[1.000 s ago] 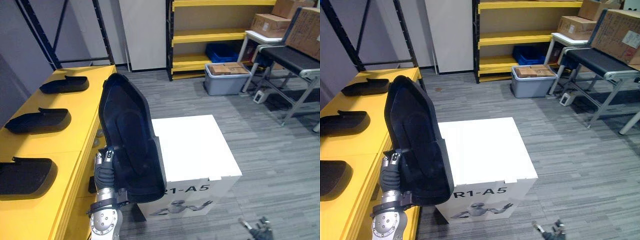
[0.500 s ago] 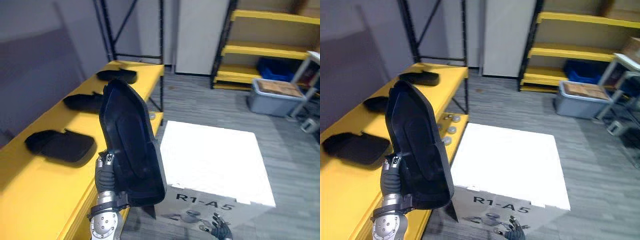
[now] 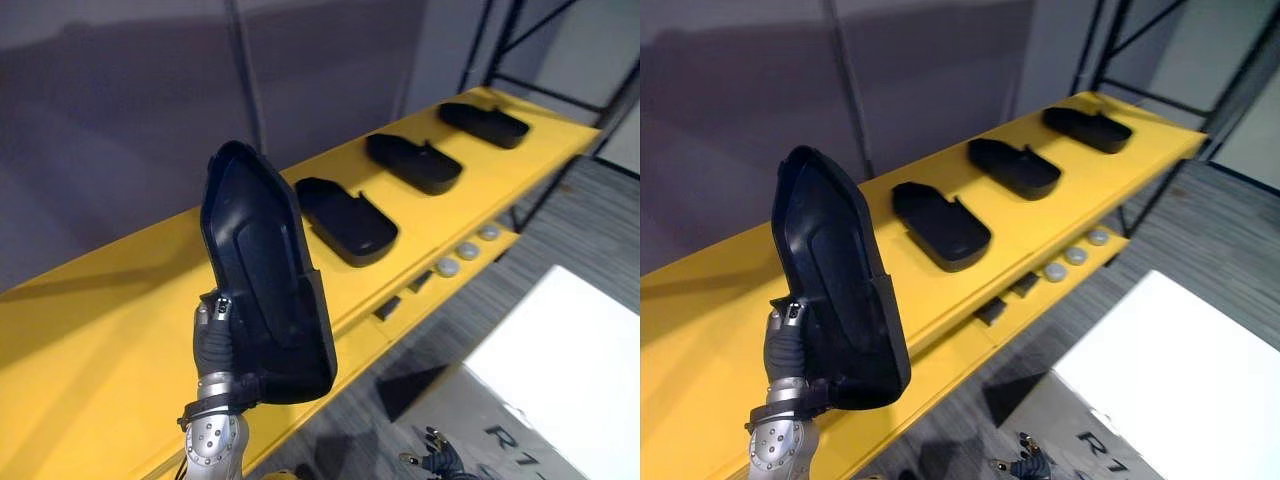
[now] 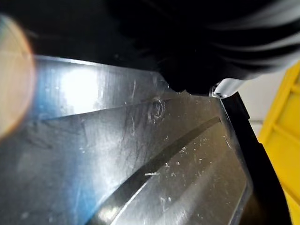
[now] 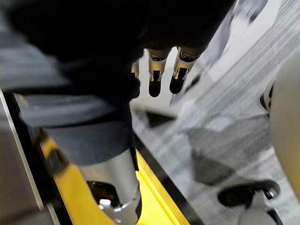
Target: Walk over and take plastic housings, then place them on the shelf
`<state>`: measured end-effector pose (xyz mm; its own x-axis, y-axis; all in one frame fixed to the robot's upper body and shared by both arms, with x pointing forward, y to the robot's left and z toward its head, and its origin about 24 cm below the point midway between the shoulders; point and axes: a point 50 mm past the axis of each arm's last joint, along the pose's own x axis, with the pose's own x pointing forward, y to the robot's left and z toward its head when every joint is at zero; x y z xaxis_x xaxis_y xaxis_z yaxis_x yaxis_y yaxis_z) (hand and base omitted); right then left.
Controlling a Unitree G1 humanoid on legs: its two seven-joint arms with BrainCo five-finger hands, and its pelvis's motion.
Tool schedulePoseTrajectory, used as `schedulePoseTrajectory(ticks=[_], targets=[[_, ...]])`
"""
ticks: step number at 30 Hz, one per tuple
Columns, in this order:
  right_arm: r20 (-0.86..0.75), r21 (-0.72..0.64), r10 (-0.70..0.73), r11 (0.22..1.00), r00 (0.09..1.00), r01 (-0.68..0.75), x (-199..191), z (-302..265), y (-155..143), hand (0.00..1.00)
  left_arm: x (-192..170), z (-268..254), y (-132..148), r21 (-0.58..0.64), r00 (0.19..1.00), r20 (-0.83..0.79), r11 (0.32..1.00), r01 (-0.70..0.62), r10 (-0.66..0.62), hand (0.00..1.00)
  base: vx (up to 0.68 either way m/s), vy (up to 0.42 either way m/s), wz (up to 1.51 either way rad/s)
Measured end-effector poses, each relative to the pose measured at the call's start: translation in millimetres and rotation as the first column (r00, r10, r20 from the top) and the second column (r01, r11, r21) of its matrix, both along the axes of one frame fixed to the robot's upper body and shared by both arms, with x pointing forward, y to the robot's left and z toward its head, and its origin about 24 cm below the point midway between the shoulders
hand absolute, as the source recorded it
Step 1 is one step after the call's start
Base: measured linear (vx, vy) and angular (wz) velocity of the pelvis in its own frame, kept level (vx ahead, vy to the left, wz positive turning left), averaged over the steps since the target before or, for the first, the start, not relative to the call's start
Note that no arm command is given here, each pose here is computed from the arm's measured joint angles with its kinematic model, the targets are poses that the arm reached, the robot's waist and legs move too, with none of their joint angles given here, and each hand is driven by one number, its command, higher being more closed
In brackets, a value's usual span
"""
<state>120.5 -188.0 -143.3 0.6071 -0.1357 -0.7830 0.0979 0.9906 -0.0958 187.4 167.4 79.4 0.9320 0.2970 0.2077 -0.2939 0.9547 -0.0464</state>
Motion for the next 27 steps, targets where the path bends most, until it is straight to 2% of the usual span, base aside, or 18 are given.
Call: schedulePoseTrajectory(ticks=[4,9,13,19,27], targets=[[0.017,-0.001,0.013,1.000,1.000,-0.013,6,2,1,0.00,6,-4,-3,0.066,1.000,-0.020,0.998,-0.009,0.010,1.00,0.11,0.097,0.77],[0.035,-0.002,-0.005,1.000,0.999,0.005,2,5,-1,0.00,12,-8,-23,0.058,0.998,-0.037,0.997,0.054,-0.052,1.00,0.10,-0.089,0.79],[0.032,0.031,-0.029,0.999,0.999,0.028,-10,4,10,0.00,12,-6,-35,0.035,0.995,-0.029,0.995,0.096,-0.095,1.00,0.13,-0.220,0.77],[0.030,0.022,-0.043,0.999,0.999,0.042,-17,5,8,0.00,12,-6,-38,0.026,0.993,-0.027,0.993,0.112,-0.112,1.00,0.12,-0.167,0.20],[0.016,0.050,-0.058,0.997,0.998,0.057,-23,3,19,0.00,12,-5,-29,0.031,0.997,-0.022,0.997,0.070,-0.069,1.00,0.02,0.051,0.40]])
